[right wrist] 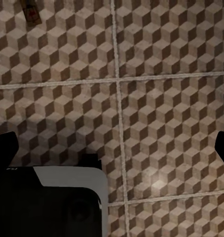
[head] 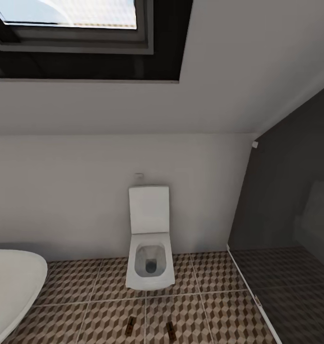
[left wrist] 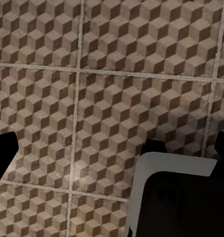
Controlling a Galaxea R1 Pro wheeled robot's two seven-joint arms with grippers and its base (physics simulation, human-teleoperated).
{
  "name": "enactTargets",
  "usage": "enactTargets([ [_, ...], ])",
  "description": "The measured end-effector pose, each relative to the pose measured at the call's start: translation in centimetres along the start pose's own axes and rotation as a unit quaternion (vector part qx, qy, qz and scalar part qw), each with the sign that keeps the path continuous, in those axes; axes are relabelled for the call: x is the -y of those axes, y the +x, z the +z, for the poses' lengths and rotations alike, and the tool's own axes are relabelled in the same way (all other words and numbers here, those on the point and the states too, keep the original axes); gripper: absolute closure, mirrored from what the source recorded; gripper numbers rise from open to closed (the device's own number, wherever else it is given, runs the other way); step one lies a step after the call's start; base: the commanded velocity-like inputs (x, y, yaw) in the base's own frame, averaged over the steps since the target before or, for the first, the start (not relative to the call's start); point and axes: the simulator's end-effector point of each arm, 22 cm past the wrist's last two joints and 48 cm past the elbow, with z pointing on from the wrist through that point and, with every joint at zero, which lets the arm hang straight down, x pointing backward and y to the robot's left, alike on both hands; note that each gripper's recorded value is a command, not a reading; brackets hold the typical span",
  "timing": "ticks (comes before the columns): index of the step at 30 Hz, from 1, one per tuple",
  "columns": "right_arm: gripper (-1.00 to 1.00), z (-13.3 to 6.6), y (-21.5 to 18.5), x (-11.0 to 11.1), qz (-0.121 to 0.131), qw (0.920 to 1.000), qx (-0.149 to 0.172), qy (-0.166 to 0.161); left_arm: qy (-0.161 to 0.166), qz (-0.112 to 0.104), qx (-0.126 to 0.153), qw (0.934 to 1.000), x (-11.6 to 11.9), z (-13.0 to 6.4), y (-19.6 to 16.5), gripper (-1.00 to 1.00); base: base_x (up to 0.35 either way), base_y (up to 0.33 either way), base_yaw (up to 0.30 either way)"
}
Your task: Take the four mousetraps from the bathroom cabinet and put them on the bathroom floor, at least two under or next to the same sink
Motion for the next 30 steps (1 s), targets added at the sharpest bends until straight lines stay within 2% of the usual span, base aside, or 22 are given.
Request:
enactTargets([
  [11,-1.00,0.0,0.0,-1.2,0.000,1.0000,0.001,-0.009,0.012,0.000,-0.002,0.9999,1.8,-0.1,0.2,-1.00,0.000,0.000,0.000],
  [18,-1.00,-0.1,-0.1,-2.9,0.000,0.9998,0.002,-0.020,0.029,0.000,-0.006,0.9996,4.7,-0.3,0.6,-1.00,0.000,0.000,0.000],
  [23,-1.00,0.0,0.0,-2.5,0.000,0.9999,-0.001,-0.016,0.019,0.001,-0.021,0.9996,3.3,-0.2,1.8,-1.00,0.000,0.000,0.000],
  [27,-1.00,0.0,0.3,-1.9,0.000,0.9999,-0.004,-0.011,0.004,0.004,-0.057,0.9983,1.0,-0.3,4.9,-1.00,0.000,0.000,0.000],
  [30,-1.00,0.0,1.6,-1.0,-0.001,0.9998,-0.020,-0.005,-0.007,0.007,-0.084,0.9964,-0.7,-0.6,7.2,-1.00,0.000,0.000,0.000],
])
